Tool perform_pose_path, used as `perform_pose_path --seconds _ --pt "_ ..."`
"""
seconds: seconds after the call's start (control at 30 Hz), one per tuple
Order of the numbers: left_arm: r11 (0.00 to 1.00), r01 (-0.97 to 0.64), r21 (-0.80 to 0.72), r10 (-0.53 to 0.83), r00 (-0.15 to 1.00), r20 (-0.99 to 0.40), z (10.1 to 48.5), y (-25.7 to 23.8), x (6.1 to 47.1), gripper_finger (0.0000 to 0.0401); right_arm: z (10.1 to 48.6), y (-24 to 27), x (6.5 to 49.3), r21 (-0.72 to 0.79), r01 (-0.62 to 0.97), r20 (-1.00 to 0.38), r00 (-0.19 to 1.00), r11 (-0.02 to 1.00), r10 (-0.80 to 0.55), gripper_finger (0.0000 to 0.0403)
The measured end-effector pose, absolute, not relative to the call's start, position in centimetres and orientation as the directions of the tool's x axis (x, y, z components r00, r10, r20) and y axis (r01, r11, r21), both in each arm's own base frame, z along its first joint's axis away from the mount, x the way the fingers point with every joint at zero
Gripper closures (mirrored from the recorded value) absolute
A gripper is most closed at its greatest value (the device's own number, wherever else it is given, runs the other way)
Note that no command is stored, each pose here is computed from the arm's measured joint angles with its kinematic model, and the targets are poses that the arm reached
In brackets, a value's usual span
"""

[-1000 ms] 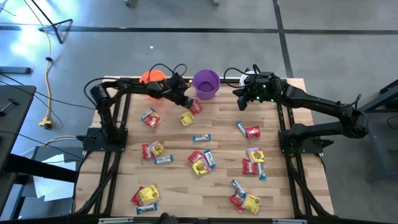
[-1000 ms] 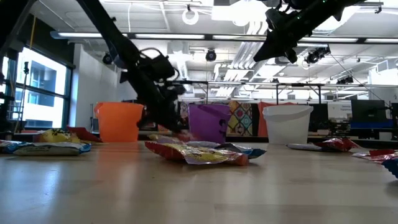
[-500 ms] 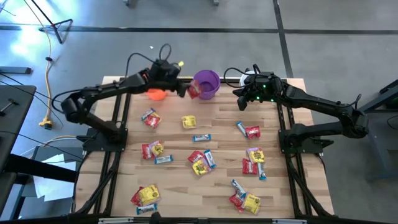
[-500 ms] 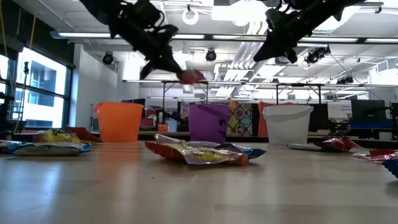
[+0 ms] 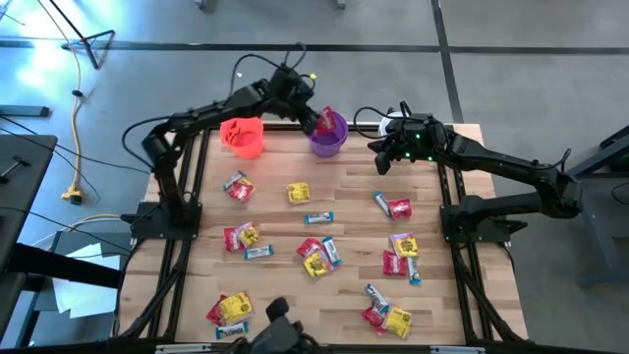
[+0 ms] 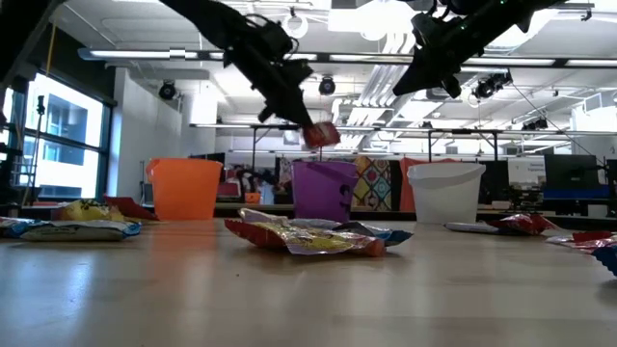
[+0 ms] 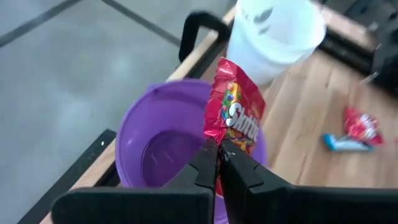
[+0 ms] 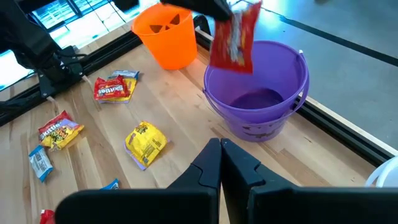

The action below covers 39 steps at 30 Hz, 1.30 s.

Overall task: Sort candy
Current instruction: Put the red candy into the purple bucket, then put the white chocolate bar into the orange bucket

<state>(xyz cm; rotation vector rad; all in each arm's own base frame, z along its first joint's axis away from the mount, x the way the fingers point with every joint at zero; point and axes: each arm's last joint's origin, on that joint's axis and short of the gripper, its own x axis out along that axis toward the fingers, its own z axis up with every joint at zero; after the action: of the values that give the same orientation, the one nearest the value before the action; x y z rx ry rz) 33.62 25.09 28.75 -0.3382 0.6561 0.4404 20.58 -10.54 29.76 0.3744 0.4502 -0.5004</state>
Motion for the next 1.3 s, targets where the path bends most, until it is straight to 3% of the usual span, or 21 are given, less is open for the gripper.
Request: perform_pose_path --seconds 0.53,0.97,1.3 --pt "0.848 -0.505 -0.158 0.216 0.604 -0.767 22.7 26.4 35.2 0.0401 29.8 -10.5 20.6 0.222 0.530 -0.496 0.784 0.819 -0.373 0.0403" --pt "0.831 -0.534 -0.157 0.234 0.592 -0.772 23.0 26.0 35.3 0.0345 29.8 -10.5 20.6 0.203 0.507 -0.489 0.794 0.838 -0.361 0.0403" --pt "0.832 -0.541 -0.123 0.328 0.659 -0.676 25.0 25.2 36.3 0.0341 30.2 -10.7 20.8 0.182 0.505 -0.452 0.805 0.844 -0.385 0.0403"
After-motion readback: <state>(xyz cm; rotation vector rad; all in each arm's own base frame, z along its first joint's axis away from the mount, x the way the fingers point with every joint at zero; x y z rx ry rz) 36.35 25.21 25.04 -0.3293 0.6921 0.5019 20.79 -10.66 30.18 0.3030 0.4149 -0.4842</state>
